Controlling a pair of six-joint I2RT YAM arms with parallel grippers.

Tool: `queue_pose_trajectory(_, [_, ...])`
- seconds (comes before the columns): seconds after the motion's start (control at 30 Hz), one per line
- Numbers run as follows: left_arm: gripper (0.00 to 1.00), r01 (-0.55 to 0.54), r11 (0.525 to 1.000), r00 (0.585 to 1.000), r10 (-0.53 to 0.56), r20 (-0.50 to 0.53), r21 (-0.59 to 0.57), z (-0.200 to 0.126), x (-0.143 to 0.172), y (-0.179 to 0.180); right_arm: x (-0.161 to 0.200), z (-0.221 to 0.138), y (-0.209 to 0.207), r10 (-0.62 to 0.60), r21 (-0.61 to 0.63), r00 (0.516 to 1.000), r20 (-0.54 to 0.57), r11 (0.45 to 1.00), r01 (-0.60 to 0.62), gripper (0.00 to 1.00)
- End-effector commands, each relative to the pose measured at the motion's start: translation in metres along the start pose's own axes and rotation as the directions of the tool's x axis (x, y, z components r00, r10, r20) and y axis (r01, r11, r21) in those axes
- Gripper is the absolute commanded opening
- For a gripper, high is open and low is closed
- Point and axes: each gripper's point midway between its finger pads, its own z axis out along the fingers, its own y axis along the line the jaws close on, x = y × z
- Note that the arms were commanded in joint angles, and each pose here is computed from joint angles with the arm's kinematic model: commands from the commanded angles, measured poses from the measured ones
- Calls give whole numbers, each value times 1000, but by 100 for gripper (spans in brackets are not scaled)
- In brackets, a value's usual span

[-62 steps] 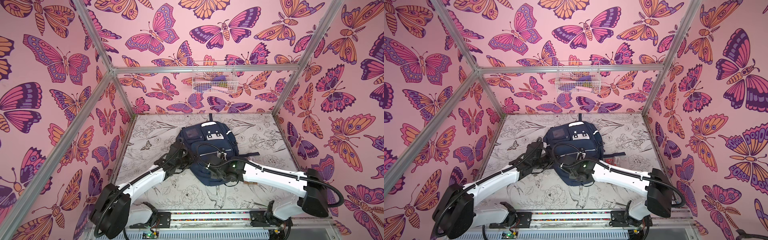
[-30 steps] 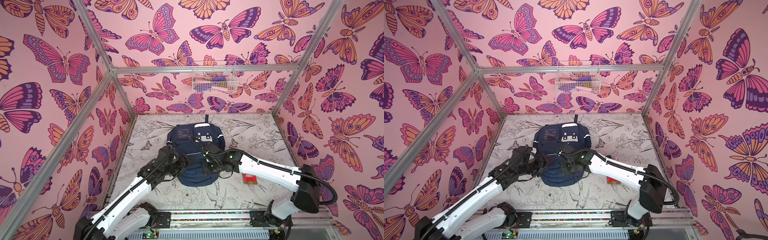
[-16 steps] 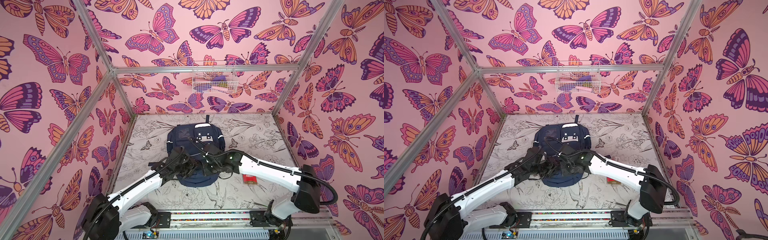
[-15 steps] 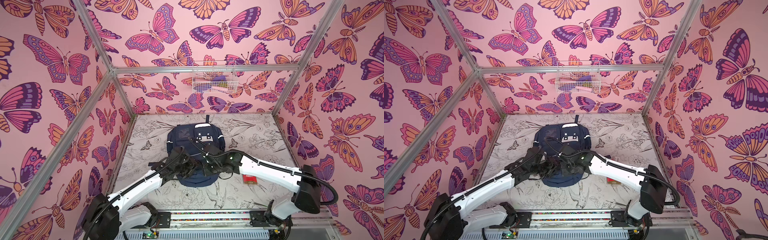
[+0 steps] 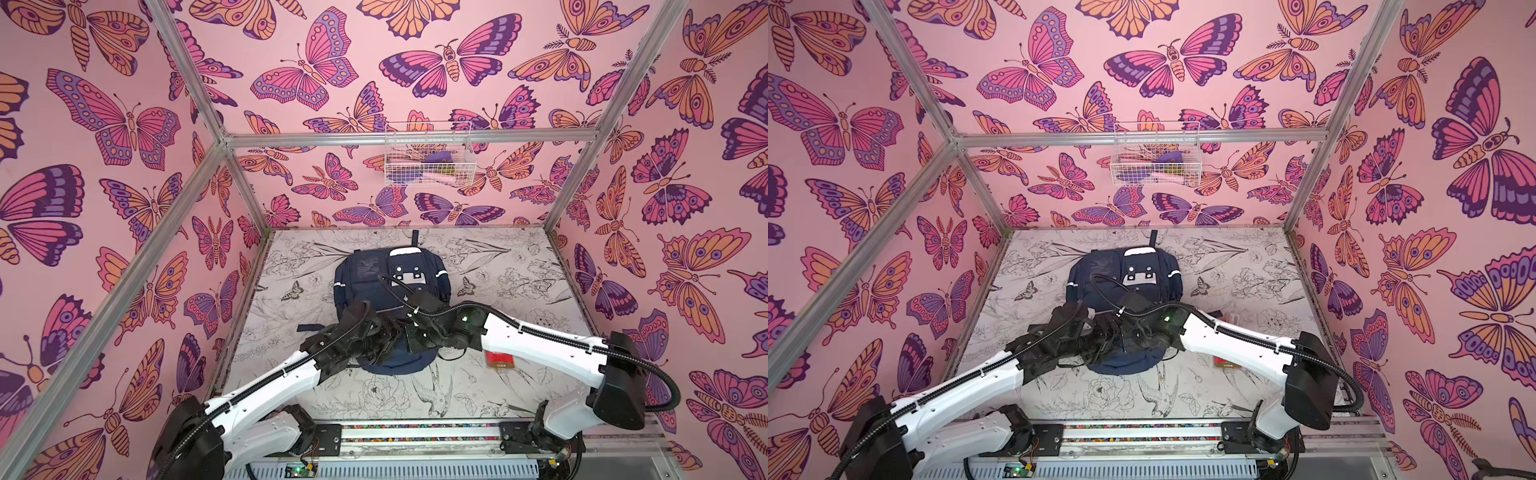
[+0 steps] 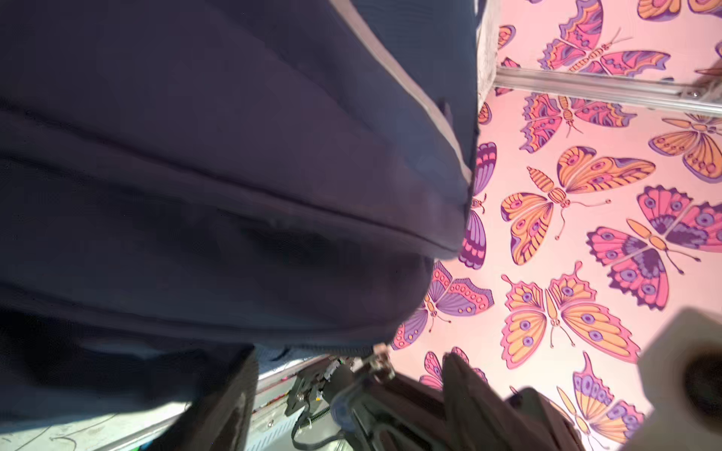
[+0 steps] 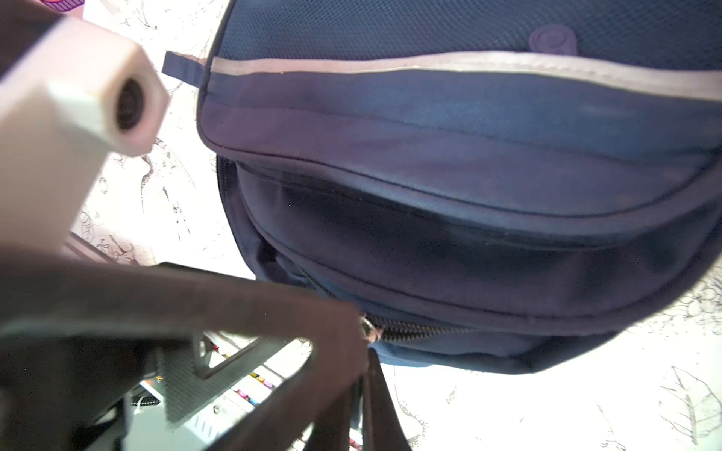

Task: Pack books, pencil case, and school supplies into a backpack
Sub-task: Zip the student bag at the center of the table.

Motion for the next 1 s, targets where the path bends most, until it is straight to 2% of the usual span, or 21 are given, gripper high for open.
queue_pose_trajectory(0.0, [67,119,993,988,-116,104,-27,1,-23,9,-5,-18,27,10,-128,999,39,992,-5,0])
queue_pose_trajectory(0.2, [48,138,989,978,-129,161,-47,3,-45,16,1,-24,28,22,-165,999,40,986,-15,0])
queue_pose_trajectory(0.33, [28,128,990,979,-117,167,-55,2,-51,19,6,-23,18,9,-122,999,33,993,-5,0])
queue_pose_trajectory(0.47, [0,85,993,981,-69,183,-83,-8,-53,22,5,-25,-7,-17,3,998,54,1000,17,0])
queue_pose_trajectory(0.7, [0,38,991,986,-17,163,-127,-26,-49,43,-10,-35,-75,-31,225,997,70,974,14,0])
queue_pose_trajectory(0.97, [0,-6,989,994,23,109,-151,-36,-42,60,-48,-25,-152,24,380,997,73,923,-50,0])
